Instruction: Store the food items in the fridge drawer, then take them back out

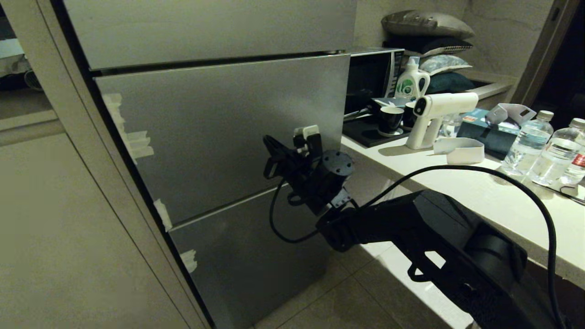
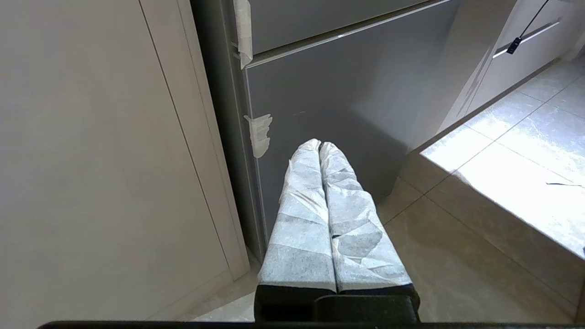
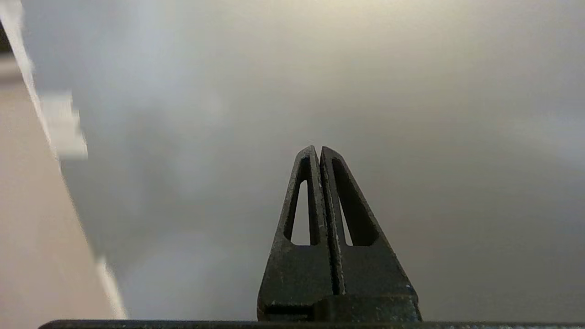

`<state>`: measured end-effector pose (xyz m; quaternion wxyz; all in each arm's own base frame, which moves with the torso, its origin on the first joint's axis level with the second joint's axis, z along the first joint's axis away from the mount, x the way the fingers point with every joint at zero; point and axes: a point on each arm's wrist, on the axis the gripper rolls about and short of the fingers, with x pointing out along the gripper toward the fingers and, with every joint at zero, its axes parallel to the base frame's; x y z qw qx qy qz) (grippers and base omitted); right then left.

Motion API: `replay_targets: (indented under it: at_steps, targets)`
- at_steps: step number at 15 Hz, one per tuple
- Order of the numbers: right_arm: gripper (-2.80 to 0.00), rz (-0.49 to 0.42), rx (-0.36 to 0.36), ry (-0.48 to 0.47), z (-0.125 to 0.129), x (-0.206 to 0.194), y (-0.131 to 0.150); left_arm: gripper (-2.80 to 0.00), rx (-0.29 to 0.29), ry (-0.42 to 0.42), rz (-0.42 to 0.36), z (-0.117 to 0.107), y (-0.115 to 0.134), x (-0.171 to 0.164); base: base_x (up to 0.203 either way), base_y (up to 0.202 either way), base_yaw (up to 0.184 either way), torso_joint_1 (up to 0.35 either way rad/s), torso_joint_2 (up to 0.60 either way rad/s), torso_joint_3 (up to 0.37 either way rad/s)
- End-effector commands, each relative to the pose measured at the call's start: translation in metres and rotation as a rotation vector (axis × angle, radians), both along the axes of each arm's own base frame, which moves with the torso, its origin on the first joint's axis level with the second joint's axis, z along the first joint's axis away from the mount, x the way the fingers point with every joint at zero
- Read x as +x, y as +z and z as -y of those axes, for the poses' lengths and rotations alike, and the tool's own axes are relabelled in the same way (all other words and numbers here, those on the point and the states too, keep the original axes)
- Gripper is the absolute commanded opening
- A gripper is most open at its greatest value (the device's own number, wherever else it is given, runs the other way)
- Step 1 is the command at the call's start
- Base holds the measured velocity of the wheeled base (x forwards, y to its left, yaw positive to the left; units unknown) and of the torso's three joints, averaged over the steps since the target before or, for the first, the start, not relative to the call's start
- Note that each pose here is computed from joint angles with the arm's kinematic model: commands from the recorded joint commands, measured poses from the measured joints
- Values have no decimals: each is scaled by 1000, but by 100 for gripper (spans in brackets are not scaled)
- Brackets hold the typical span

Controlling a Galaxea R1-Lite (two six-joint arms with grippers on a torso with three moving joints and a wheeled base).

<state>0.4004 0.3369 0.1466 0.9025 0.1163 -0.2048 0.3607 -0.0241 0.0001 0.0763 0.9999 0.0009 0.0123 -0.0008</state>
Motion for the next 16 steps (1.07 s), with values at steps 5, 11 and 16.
replay_targets:
  at_steps: [5, 11, 16]
  targets:
    - [-280, -51, -46, 67, 50, -107, 89, -280, 0, 1, -1, 0, 0, 0, 0, 0, 0, 0, 0, 0]
    - [-280, -111, -103, 79, 153, -248, 109, -280, 0, 1, -1, 0, 0, 0, 0, 0, 0, 0, 0, 0]
    - [-280, -139, 10, -231, 253, -312, 103, -280, 0, 1, -1, 0, 0, 0, 0, 0, 0, 0, 0, 0]
